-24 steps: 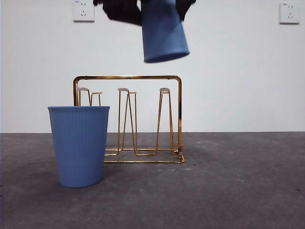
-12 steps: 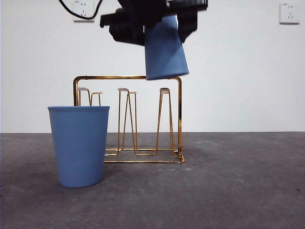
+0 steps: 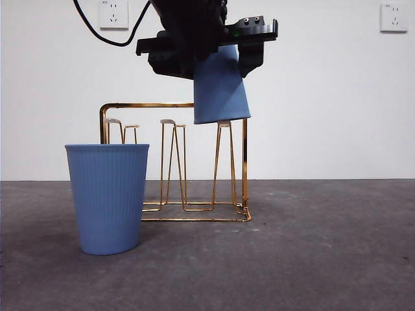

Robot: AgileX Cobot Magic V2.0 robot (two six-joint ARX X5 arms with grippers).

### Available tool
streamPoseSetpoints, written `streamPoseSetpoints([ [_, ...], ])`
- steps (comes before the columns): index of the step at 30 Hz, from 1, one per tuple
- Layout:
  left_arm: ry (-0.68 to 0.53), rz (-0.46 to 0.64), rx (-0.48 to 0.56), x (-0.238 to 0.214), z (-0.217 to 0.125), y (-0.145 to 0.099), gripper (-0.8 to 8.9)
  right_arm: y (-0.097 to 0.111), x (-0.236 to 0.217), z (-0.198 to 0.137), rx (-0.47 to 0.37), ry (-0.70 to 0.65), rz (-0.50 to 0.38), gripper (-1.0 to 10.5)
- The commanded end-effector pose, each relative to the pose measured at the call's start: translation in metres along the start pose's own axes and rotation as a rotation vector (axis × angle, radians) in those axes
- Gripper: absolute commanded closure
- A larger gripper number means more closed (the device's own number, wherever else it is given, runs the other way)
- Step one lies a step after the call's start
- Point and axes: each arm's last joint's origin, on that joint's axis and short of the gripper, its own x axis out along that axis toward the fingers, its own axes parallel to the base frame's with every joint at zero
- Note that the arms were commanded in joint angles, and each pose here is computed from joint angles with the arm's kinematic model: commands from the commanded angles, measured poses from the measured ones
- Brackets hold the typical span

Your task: Pick up cup 1,put cup 1 in the cup rack,pick up cup 2,put cup 2 in the cup rack

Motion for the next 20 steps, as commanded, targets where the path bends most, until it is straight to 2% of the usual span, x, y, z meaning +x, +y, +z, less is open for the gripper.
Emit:
streamPoseSetpoints([
  [1,-0.006,0.014,-0.018,0.005,0.0,0.002,8.2,0.0,0.0,-0.001,0.0,-0.002,-0.003,7.8],
  [9,0.021,0.014,-0.017,0.007,-0.005,0.003,8.2,0.0,0.0,0.0,-0.002,-0.003,-0.003,7.8],
  [20,0.102,0.008,-0.001,0.021,-0.033,-0.003,8.2,0.0,0.0,-0.001,-0.003,-0.003,-0.002,7.8],
])
